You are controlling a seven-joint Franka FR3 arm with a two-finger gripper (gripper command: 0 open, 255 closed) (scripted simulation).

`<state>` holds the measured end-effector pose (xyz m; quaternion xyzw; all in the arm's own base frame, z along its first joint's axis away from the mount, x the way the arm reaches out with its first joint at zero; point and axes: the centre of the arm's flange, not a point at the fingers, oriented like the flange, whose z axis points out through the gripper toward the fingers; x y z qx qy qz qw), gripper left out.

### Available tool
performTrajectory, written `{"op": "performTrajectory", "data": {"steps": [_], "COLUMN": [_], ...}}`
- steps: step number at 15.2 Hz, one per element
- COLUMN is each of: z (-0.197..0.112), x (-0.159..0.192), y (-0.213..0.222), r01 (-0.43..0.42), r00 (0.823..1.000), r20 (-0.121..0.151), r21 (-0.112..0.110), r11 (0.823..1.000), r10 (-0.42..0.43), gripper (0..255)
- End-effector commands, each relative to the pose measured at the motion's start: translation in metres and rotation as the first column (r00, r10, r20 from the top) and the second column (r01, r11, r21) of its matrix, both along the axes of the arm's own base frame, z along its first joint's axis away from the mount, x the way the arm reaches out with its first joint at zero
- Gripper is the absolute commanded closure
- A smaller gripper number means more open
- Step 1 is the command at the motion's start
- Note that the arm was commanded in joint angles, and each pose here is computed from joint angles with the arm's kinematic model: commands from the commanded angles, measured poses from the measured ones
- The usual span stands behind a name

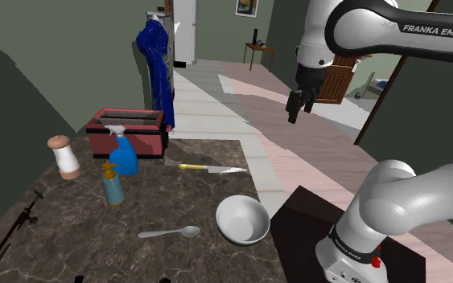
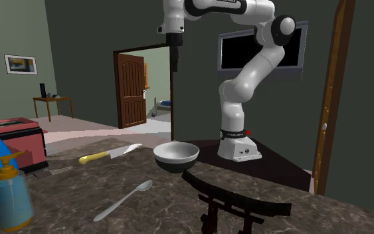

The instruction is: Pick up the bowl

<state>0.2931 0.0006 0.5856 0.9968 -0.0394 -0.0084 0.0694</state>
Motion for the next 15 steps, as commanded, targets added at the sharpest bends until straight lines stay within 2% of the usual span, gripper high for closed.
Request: {"op": "performTrajectory", "data": {"steps": [1, 15], "z": [0.000, -0.171], "x": [0.000, 0.009], "y": [0.000, 0.059], "r01": [0.000, -0.024], "r00": [1.000, 0.999], "r20": [0.000, -0.036], "r21": [0.000, 0.061], "r11": [1.000, 0.998], "r10": [0.000, 0.026], "gripper": [0, 0]}}
